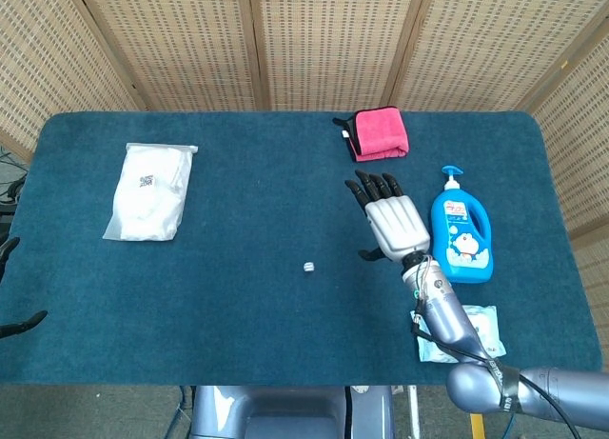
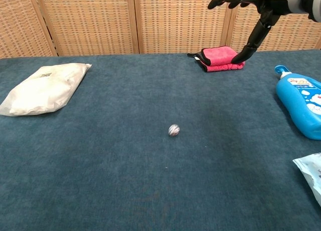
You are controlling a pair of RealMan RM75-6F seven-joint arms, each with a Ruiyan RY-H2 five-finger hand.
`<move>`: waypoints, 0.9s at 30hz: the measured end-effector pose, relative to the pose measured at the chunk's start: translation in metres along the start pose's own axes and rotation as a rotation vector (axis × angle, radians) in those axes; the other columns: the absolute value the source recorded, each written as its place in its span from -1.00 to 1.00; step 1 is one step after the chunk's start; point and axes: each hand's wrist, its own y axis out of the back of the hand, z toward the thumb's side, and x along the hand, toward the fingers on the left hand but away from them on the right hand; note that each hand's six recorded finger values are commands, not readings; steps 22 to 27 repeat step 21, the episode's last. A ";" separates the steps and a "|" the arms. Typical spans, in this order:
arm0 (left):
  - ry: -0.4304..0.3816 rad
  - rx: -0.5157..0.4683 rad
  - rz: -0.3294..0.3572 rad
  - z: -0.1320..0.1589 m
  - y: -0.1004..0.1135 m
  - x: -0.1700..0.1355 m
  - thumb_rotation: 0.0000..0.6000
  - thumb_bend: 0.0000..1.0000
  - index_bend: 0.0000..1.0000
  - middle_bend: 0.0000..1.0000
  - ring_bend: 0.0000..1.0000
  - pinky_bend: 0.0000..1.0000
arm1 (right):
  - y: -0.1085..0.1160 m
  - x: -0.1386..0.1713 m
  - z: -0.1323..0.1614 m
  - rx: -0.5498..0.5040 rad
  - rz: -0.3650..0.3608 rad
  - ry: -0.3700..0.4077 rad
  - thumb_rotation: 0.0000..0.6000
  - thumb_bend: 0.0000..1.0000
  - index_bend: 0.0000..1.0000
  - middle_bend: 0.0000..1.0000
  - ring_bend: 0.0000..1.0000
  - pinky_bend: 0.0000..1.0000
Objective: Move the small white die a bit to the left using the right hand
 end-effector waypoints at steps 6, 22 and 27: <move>0.001 -0.002 0.001 0.000 0.000 0.000 1.00 -1.00 -1.00 -1.00 -1.00 -1.00 | 0.007 0.011 -0.010 0.011 -0.041 0.004 1.00 -0.74 -0.87 -1.00 -1.00 -1.00; -0.008 0.016 0.014 0.004 -0.002 -0.004 1.00 -1.00 -1.00 -1.00 -1.00 -1.00 | -0.017 0.101 -0.112 0.041 -0.301 0.012 1.00 -0.92 -0.87 -1.00 -1.00 -1.00; -0.008 0.016 0.014 0.004 -0.002 -0.004 1.00 -1.00 -1.00 -1.00 -1.00 -1.00 | -0.017 0.101 -0.112 0.041 -0.301 0.012 1.00 -0.92 -0.87 -1.00 -1.00 -1.00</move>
